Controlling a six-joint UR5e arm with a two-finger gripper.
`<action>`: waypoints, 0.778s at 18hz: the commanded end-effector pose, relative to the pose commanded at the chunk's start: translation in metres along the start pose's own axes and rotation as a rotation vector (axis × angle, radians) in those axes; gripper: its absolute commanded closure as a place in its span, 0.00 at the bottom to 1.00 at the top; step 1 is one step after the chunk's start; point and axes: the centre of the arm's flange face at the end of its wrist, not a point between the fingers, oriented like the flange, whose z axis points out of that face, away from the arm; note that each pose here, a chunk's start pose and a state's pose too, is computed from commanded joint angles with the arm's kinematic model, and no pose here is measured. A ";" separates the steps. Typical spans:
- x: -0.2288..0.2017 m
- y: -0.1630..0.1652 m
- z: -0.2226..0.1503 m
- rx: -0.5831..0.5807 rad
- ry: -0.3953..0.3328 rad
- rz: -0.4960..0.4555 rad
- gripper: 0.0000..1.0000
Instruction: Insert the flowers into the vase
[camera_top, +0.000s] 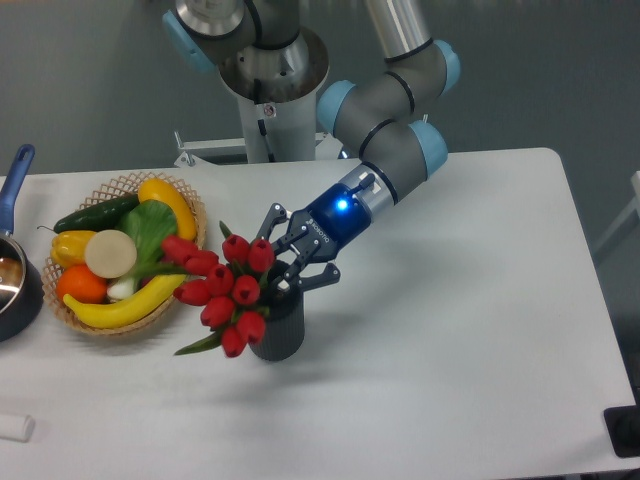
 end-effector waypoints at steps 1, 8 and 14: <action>0.000 -0.001 0.000 0.000 0.000 0.003 0.48; -0.003 -0.002 -0.004 0.000 -0.009 0.040 0.00; -0.002 -0.017 -0.032 -0.157 -0.093 0.104 0.00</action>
